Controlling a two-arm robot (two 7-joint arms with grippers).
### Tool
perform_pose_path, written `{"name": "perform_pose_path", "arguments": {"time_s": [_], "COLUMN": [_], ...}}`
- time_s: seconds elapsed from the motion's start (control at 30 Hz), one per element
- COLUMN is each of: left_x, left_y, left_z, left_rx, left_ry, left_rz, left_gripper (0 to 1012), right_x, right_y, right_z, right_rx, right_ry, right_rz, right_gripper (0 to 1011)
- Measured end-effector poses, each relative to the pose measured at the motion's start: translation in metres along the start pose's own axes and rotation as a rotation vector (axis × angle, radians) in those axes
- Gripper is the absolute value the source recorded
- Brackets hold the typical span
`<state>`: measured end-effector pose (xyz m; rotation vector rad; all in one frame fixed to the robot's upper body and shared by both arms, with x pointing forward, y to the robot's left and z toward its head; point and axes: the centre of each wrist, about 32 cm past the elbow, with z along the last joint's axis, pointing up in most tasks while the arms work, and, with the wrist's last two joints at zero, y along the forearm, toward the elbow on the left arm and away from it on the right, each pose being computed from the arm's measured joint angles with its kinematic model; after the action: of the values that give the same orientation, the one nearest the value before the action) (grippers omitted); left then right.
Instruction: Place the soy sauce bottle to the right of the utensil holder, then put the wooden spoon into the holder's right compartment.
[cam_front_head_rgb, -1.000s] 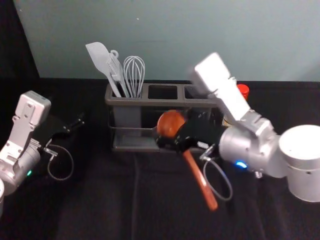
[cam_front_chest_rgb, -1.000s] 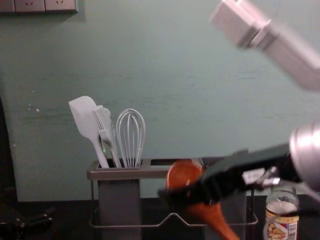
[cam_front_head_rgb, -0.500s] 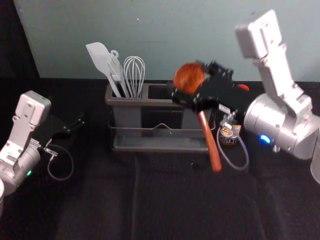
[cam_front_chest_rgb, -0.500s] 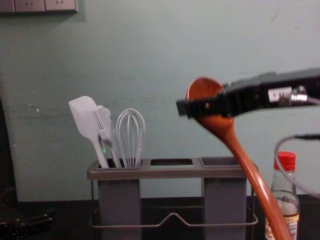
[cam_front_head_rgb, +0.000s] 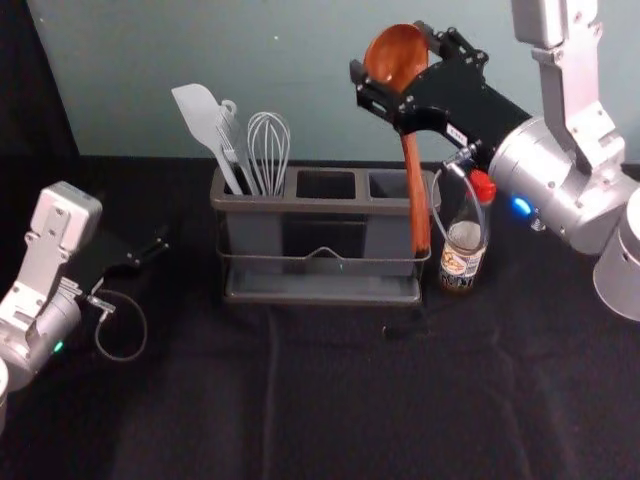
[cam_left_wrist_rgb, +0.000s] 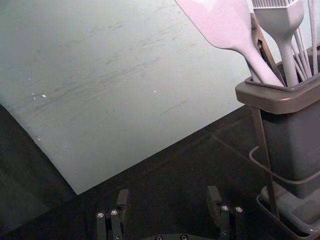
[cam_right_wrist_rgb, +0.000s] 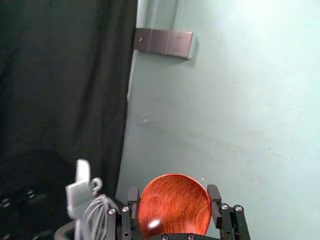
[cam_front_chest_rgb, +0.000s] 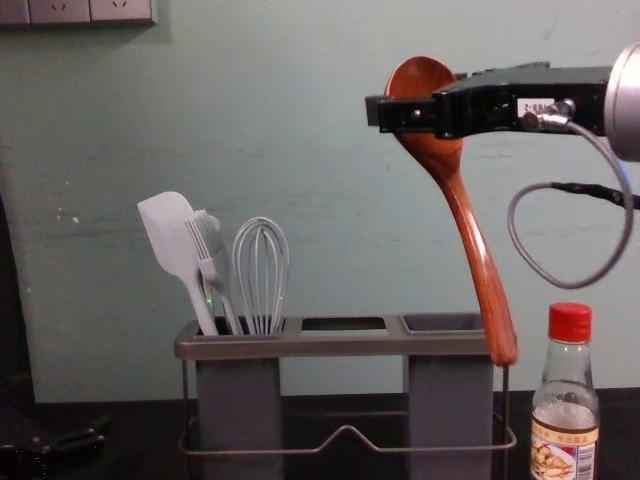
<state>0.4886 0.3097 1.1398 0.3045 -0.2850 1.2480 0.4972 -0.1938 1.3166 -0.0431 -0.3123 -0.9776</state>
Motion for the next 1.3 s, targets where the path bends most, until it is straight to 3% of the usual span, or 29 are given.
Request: {"name": "perform_pose_path", "arguments": {"time_s": [0.37, 0.6, 0.97, 1.3], "left_x": [0.0000, 0.0000, 0.0000, 0.0000], "left_y": [0.0000, 0.0000, 0.0000, 0.0000], "left_z": [0.0000, 0.0000, 0.0000, 0.0000], "left_rx": [0.000, 0.000, 0.000, 0.000], "left_ry": [0.000, 0.000, 0.000, 0.000], "left_rz": [0.000, 0.000, 0.000, 0.000], "left_gripper": [1005, 1005, 1005, 1005], "right_x": [0.021, 0.031, 0.031, 0.030], "right_y": [0.026, 0.039, 0.054, 0.071], "right_z": [-0.015, -0.017, -0.014, -0.024], "right_rx": [0.026, 0.040, 0.053, 0.058], "right_ry": [0.006, 0.010, -0.007, -0.014], "right_rz": [-0.031, -0.023, -0.018, -0.032], "right_gripper": [839, 840, 839, 839]}}
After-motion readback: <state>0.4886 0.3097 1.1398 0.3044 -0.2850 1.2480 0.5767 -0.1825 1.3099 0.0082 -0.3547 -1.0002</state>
